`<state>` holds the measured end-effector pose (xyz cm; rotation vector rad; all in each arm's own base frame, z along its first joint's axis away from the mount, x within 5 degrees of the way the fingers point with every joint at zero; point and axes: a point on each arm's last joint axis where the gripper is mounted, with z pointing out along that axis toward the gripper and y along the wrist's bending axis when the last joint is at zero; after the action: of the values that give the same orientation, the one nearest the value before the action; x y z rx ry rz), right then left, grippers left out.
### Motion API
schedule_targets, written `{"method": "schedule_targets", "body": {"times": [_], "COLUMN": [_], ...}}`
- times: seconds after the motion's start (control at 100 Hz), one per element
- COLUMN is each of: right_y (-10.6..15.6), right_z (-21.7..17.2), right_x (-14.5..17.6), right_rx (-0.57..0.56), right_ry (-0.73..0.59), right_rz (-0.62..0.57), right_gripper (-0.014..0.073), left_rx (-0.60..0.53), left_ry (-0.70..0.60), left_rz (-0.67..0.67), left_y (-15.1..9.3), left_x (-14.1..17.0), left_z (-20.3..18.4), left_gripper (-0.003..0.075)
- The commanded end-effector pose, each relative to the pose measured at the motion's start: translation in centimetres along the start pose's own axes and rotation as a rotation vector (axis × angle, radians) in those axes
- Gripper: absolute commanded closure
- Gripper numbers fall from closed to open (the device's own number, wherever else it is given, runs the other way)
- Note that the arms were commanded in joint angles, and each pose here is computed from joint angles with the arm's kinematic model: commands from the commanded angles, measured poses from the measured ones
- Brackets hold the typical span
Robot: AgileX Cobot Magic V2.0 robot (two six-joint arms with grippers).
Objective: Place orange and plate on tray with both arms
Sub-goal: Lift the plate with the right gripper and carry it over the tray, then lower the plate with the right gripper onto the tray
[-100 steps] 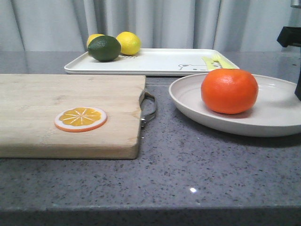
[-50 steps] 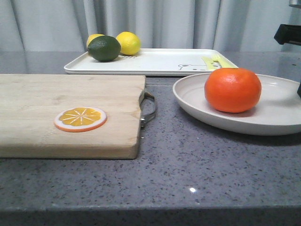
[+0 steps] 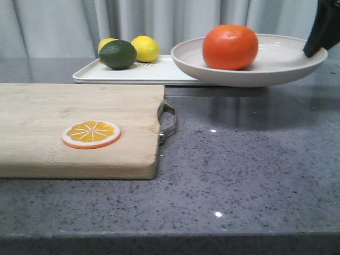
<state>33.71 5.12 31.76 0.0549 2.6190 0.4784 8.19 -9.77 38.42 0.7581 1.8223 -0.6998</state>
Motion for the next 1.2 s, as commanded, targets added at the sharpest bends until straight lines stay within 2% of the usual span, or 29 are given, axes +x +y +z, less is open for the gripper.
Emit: {"method": "schedule_targets", "body": {"times": [0.0,0.06,0.15,0.35,0.53,0.79,1.19], "right_y": [1.5,1.8,2.3,5.1,6.7,6.7,5.5], "right_z": [-1.6,-1.1,0.0,1.7,3.9,6.8,9.0], "right_x": [-2.3,-3.6,-5.3,-8.8,-11.3,-13.7,-14.7], "right_rx": [-0.089,-0.107,-0.12,-0.172,-0.205,-0.211,-0.181], "right_ry": [-0.092,-0.09,-0.082,-0.103,-0.108,-0.12,-0.151], "right_rz": [-0.013,-0.011,-0.028,-0.098,-0.118,-0.096,-0.085], "right_gripper": [0.0669,0.0669,0.0669,0.0669,0.0669,0.0669,0.0669], "left_rx": [-0.022,-0.03,-0.052,-0.164,-0.187,-0.193,-0.192], "left_ry": [-0.118,-0.129,-0.134,-0.129,-0.139,-0.112,-0.113], "left_rz": [0.027,0.043,0.043,0.009,0.004,0.002,-0.02], "left_y": [0.0,0.0,0.2,1.2,1.4,1.5,1.5], "left_x": [-1.4,-1.4,-1.3,0.0,1.2,2.7,2.7], "left_z": [-1.1,-1.5,-2.1,-3.0,-3.8,-4.1,-4.1], "left_gripper": [0.0687,0.0741,0.0741,0.0741,0.0741,0.0741,0.0741]}}
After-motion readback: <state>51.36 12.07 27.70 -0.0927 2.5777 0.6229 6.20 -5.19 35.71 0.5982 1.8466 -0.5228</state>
